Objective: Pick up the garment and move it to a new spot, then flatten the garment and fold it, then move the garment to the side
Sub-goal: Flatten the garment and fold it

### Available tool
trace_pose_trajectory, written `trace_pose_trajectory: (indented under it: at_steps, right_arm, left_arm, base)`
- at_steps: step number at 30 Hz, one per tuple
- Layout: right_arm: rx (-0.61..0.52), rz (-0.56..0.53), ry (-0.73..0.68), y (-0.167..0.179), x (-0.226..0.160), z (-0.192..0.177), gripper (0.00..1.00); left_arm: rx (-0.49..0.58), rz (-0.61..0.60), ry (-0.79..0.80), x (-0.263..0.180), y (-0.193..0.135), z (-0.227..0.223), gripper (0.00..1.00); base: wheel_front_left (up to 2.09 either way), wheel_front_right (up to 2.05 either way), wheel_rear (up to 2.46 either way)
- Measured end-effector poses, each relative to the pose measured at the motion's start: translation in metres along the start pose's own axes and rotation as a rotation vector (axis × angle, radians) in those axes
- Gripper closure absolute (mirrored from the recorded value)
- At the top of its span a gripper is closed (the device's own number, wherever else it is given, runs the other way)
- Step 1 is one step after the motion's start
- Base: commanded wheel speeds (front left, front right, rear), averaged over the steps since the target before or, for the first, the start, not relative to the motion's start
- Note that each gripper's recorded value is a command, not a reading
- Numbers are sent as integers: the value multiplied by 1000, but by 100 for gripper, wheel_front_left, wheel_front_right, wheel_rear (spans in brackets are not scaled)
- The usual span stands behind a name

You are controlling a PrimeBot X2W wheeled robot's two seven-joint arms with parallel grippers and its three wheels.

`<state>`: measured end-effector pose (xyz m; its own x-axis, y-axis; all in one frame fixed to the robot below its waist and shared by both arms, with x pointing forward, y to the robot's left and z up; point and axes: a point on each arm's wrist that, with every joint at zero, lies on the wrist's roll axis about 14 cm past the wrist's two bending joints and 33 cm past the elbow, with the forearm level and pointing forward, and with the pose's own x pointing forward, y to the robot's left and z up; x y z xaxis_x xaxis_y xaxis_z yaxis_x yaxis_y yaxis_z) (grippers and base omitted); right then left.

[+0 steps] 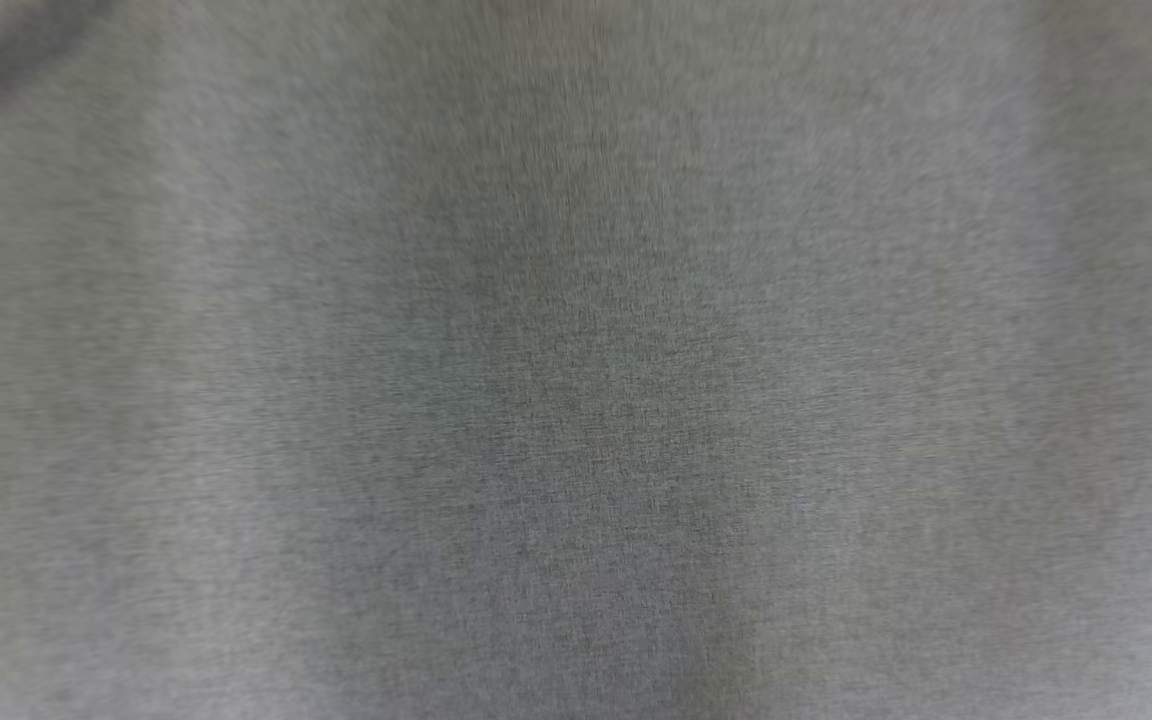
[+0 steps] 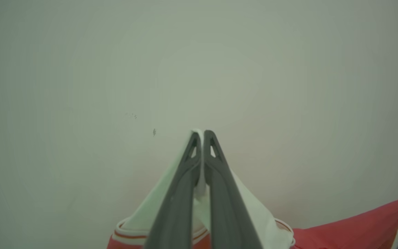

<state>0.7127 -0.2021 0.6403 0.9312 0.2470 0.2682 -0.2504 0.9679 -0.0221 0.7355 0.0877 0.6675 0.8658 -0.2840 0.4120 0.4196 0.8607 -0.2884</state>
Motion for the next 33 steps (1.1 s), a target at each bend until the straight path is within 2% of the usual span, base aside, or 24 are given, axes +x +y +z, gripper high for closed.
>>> trace_pose_trajectory:
  at_steps: [4, 9, 19, 27, 33]
  right_arm:
    - [67, 19, 37, 11, -37, -13, 100]
    - [139, 28, 93, 24, -93, -28, 100]
    - [241, -43, 152, 29, -202, -34, 100]
    - [331, -126, 243, 42, -278, -56, 100]
    - [351, -184, 332, 49, -327, -74, 100]
  left_arm:
    - [-33, 12, -8, -38, 5, 5, 100]
    - [-53, 28, -7, -90, -7, 16, 100]
    - [-99, 199, 67, -225, -15, 27, 100]
    - [-196, 332, 191, -312, -28, 4, 100]
    - [-271, 451, 294, -372, -34, -26, 100]
  base:
    - [0, 0, 0]
    - [0, 0, 0]
    - [0, 0, 0]
    - [0, 0, 0]
    - [0, 0, 0]
